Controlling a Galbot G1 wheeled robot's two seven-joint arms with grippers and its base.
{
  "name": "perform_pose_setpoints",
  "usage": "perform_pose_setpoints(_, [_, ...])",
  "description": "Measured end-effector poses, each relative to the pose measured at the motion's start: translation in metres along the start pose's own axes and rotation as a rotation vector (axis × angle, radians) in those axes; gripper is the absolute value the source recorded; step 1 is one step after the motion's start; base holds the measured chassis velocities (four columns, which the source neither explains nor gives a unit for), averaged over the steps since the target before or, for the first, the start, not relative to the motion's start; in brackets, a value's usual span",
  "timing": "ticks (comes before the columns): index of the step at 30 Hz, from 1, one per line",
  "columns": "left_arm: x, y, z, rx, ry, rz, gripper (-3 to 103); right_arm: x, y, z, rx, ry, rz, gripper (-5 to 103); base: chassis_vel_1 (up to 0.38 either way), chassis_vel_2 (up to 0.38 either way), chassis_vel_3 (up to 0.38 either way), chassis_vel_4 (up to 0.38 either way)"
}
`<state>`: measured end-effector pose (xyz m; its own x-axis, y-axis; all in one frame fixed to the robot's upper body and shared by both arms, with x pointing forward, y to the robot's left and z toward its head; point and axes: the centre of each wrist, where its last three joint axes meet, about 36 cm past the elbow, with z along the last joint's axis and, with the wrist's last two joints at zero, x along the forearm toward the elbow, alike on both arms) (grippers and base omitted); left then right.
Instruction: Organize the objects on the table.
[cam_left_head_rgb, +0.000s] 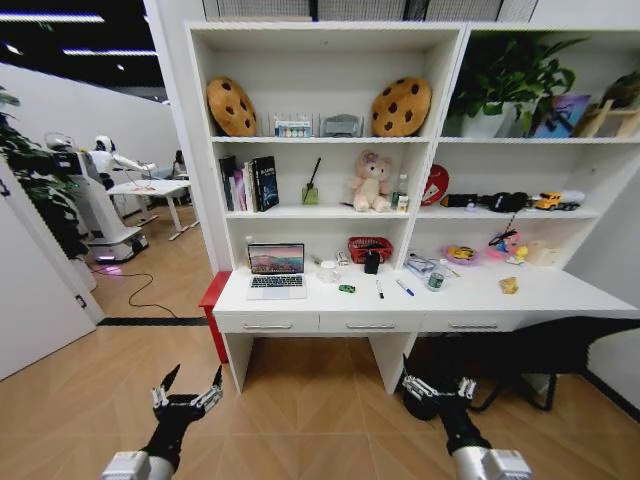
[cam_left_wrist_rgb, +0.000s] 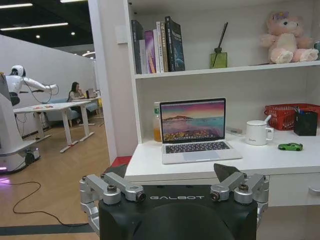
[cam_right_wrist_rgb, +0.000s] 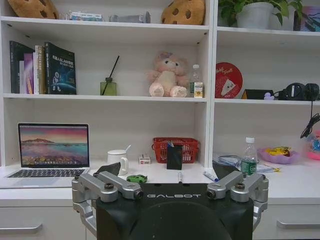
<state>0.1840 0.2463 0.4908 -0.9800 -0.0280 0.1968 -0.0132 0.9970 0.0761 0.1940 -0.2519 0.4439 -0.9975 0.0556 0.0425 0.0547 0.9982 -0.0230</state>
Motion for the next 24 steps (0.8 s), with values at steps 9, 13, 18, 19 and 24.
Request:
perform_pose_setpoints(9, [-0.001,0.011,-0.002,0.008,-0.007,-0.030,94,0.001,0.001,0.001,0.007,0.024,-0.001,100,0.000,0.000,0.000,0.000])
perform_pose_setpoints(13, [-0.002,0.018,-0.004,0.016,-0.008,-0.047,85,0.003,0.007,0.002,-0.009,0.037,-0.006,100,0.000,0.000,0.000,0.000])
perform_pose_setpoints(18, [-0.002,0.020,-0.004,0.016,-0.005,-0.061,89,0.004,0.010,0.002,-0.013,0.042,-0.011,100,0.000,0.000,0.000,0.000])
perform_pose_setpoints(19, [-0.002,0.020,-0.004,0.016,-0.004,-0.065,94,0.004,0.010,0.002,-0.014,0.043,-0.012,100,0.000,0.000,0.000,0.000])
perform_pose_setpoints(24, [-0.001,0.020,-0.004,0.019,0.007,-0.074,100,0.005,0.010,0.000,-0.014,0.052,-0.014,100,0.000,0.000,0.000,0.000])
